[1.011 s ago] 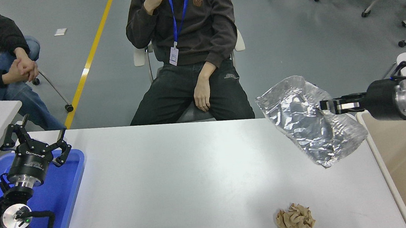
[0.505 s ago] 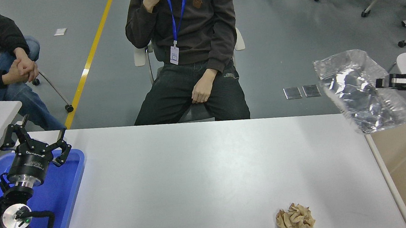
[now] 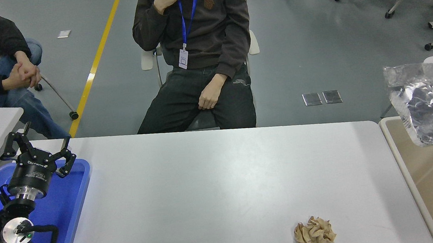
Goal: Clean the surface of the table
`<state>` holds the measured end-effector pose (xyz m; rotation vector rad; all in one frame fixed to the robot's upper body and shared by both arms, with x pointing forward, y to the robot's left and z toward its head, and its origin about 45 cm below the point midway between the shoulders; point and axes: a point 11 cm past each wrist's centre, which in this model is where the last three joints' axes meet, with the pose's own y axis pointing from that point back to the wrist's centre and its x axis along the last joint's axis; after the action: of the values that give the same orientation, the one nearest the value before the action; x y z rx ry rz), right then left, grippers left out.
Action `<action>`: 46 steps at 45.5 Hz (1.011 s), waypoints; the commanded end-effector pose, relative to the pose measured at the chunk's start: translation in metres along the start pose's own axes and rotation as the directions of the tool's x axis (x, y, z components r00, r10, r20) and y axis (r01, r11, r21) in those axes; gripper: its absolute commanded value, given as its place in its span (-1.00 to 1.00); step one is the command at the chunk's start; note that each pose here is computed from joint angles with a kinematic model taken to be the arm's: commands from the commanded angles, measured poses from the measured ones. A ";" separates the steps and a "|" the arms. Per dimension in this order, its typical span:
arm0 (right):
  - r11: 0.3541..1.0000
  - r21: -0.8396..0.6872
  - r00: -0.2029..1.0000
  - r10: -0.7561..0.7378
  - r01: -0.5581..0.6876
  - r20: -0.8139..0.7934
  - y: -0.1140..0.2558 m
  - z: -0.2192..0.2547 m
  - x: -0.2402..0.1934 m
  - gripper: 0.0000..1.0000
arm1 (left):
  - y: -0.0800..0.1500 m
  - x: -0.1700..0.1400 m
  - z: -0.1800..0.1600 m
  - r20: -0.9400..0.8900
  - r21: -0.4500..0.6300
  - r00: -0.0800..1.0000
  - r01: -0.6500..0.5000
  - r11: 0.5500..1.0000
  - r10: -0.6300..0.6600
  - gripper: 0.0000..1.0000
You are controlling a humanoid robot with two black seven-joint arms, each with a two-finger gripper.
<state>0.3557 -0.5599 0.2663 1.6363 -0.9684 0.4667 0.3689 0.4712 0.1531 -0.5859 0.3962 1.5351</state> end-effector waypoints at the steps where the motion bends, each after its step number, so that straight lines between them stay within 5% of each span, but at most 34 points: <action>1: 0.998 -0.062 0.999 0.017 -0.014 0.039 -0.007 0.042 -0.019 -1.00 | 0.000 0.000 0.000 0.000 0.000 1.000 0.000 1.000 0.000 1.00; 14: 0.991 -0.130 0.997 0.040 -0.031 0.061 -0.013 0.073 -0.046 -1.00 | 0.000 0.000 0.000 0.000 0.000 1.000 0.000 1.000 0.000 1.00; 27: 0.981 -0.196 0.998 -0.011 -0.001 -0.058 -0.020 0.093 -0.103 -1.00 | 0.000 0.000 0.000 0.001 0.001 1.000 0.000 1.000 0.000 1.00; 46: 0.933 -0.339 0.934 -0.012 -0.118 -0.358 -0.019 0.115 -0.129 -1.00 | 0.000 0.000 0.000 0.000 -0.002 1.000 0.000 1.000 0.000 1.00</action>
<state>0.2847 -0.6175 0.1395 1.3049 -0.8526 0.4836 0.3689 0.4714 0.1532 -0.5866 0.3951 1.5362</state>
